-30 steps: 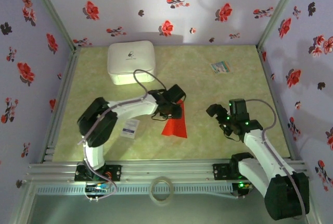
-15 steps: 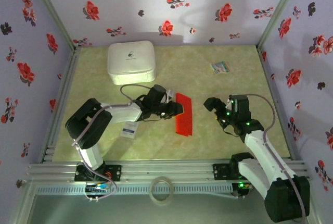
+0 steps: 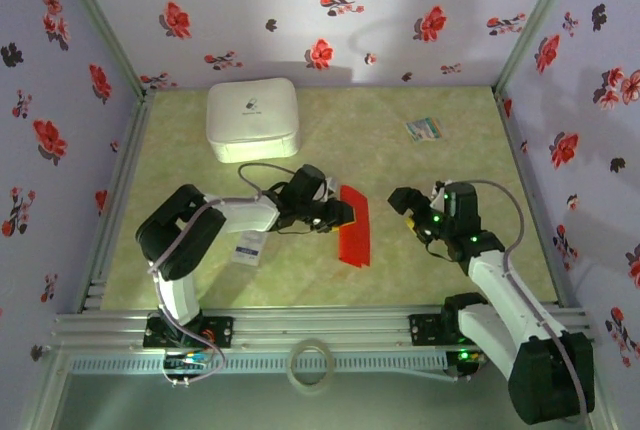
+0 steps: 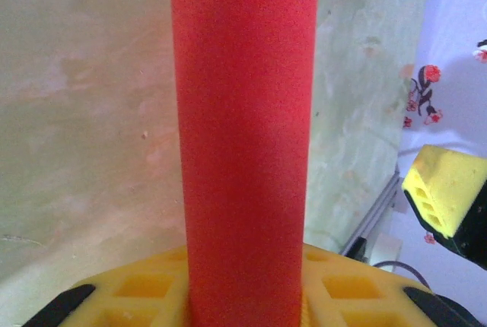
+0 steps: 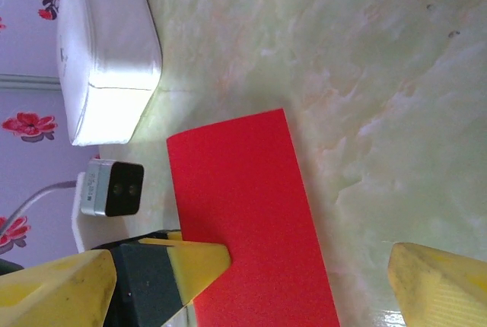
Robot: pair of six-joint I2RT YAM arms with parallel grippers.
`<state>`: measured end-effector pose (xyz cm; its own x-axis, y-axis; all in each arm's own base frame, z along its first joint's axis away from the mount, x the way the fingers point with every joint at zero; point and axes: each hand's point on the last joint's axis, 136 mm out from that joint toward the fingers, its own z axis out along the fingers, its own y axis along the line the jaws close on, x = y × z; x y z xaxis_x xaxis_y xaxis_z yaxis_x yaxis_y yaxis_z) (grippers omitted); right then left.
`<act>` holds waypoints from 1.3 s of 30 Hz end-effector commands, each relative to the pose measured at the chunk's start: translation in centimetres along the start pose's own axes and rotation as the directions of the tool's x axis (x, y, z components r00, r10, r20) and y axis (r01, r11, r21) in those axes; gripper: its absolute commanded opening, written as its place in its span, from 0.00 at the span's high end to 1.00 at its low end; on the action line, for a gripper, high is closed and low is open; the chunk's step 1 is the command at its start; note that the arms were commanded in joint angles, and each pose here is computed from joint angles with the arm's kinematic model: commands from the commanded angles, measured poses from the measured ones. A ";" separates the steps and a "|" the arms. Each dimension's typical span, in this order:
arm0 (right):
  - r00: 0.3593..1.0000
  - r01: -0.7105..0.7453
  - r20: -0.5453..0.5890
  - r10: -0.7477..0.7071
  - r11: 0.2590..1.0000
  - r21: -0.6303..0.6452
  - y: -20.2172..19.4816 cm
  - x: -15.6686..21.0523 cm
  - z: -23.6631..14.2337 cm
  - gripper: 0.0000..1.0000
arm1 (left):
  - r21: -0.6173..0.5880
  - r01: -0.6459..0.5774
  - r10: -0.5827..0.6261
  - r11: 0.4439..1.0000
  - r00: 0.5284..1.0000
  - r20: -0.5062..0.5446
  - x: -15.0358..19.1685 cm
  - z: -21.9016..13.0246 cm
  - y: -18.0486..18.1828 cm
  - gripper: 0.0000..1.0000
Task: Fold a paper plane with a square sheet of paper (pick it up from the middle)
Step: First fold the square sheet of paper in half at the center of the table.
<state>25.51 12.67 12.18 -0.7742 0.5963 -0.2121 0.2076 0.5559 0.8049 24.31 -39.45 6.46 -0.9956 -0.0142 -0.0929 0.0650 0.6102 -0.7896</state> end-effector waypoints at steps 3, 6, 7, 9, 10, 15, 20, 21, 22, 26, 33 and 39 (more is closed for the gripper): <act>1.000 0.008 -0.027 -0.008 1.000 0.000 0.1 0.1 0.6 0.08 | -0.104 -0.011 0.008 0.995 1.000 -0.022 0.8 1.3 2.5 0.68; 0.999 0.000 -0.039 0.001 1.000 0.026 -0.4 0.3 0.9 0.09 | -0.121 0.001 -0.004 0.993 1.000 -0.022 1.0 1.4 3.2 0.67; 0.999 0.000 -0.042 0.002 1.000 0.030 -0.5 0.4 1.0 0.10 | -0.130 0.003 -0.005 0.992 1.000 -0.021 1.0 1.3 3.4 0.67; 0.999 -0.002 -0.052 0.004 0.999 0.041 -0.7 0.7 1.2 0.11 | -0.157 0.000 -0.003 0.988 1.000 -0.015 1.1 1.2 4.0 0.66; 0.998 -0.002 -0.056 0.005 0.999 0.043 -0.8 0.8 1.3 0.11 | -0.166 -0.004 0.001 0.986 1.000 -0.016 1.1 1.2 4.1 0.66; 0.998 -0.003 -0.066 0.007 0.998 0.062 -1.2 1.1 1.6 0.13 | -0.241 -0.020 0.014 0.970 1.000 -0.027 1.3 1.0 5.6 0.65; 0.997 -0.006 -0.075 0.011 0.997 0.075 -1.4 1.2 1.8 0.14 | -0.278 -0.038 0.031 0.960 0.999 -0.030 1.4 1.0 5.6 0.58; 0.997 -0.005 -0.079 0.011 0.997 0.076 -1.3 1.2 1.9 0.14 | -0.293 -0.047 0.040 0.955 0.999 -0.031 1.4 0.9 5.7 0.57; 0.997 -0.004 -0.082 0.010 0.997 0.076 -1.3 1.3 1.9 0.14 | -0.310 -0.058 0.051 0.949 0.998 -0.032 1.4 0.8 5.8 0.56; 0.996 -0.004 -0.088 0.011 0.996 0.088 -1.4 1.5 2.0 0.14 | -0.347 -0.091 0.087 0.933 0.996 -0.027 1.4 0.4 5.5 0.51; 0.995 -0.003 -0.098 0.013 0.995 0.102 -1.8 2.0 2.1 0.14 | -0.383 -0.121 0.120 0.916 0.992 -0.025 1.1 -0.4 5.1 0.45; 0.994 -0.007 -0.105 0.019 0.994 0.109 -2.2 2.3 2.2 0.14 | -0.400 -0.131 0.140 0.907 0.990 -0.006 0.7 -1.4 4.7 0.41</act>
<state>24.68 14.16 8.84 -0.8280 0.5440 -0.1360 0.2698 0.5991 0.7539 23.78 -37.31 3.23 -0.9814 0.0675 -0.1798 0.1555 0.8288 -0.5375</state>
